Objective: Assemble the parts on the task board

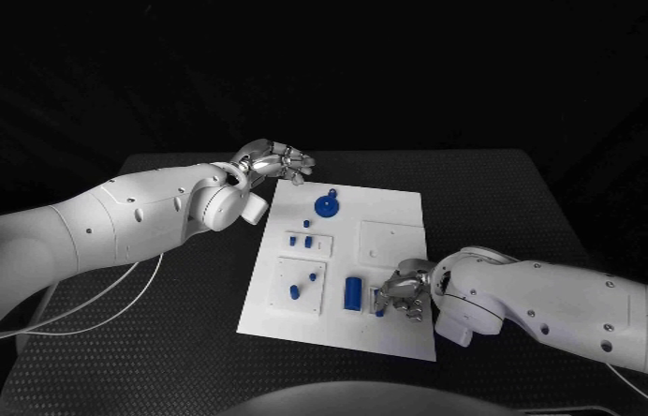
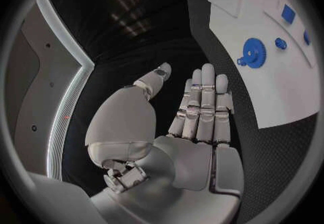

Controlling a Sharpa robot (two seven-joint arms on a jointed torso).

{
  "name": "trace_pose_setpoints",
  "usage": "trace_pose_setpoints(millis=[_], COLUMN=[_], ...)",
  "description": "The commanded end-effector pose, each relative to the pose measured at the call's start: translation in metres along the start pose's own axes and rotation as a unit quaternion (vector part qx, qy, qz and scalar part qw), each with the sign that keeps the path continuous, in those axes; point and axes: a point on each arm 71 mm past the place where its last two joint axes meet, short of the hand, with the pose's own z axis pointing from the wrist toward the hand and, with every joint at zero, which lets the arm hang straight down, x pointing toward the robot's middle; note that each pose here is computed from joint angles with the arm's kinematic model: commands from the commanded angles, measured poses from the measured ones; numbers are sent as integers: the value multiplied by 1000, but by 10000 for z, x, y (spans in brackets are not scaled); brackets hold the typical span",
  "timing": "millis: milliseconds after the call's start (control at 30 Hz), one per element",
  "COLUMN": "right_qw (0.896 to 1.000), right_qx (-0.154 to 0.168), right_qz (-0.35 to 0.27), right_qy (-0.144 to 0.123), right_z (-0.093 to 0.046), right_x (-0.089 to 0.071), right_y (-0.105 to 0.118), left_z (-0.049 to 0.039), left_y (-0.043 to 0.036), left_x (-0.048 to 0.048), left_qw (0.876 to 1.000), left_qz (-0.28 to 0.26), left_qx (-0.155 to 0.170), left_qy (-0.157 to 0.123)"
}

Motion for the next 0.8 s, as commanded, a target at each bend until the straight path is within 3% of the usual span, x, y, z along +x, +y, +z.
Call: trace_pose_setpoints(millis=[33, 800], right_qw=[1000, 1000], right_qx=[-21, -27], right_qz=[-8, -15], right_qy=[9, 5], right_z=[-3, -8], right_x=[41, 33], right_y=[64, 62], left_z=[3, 1], left_y=[-16, -13], left_x=[19, 18], left_qw=[1000, 1000], left_qz=[0, 1], left_qx=[3, 2], left_qy=[9, 10])
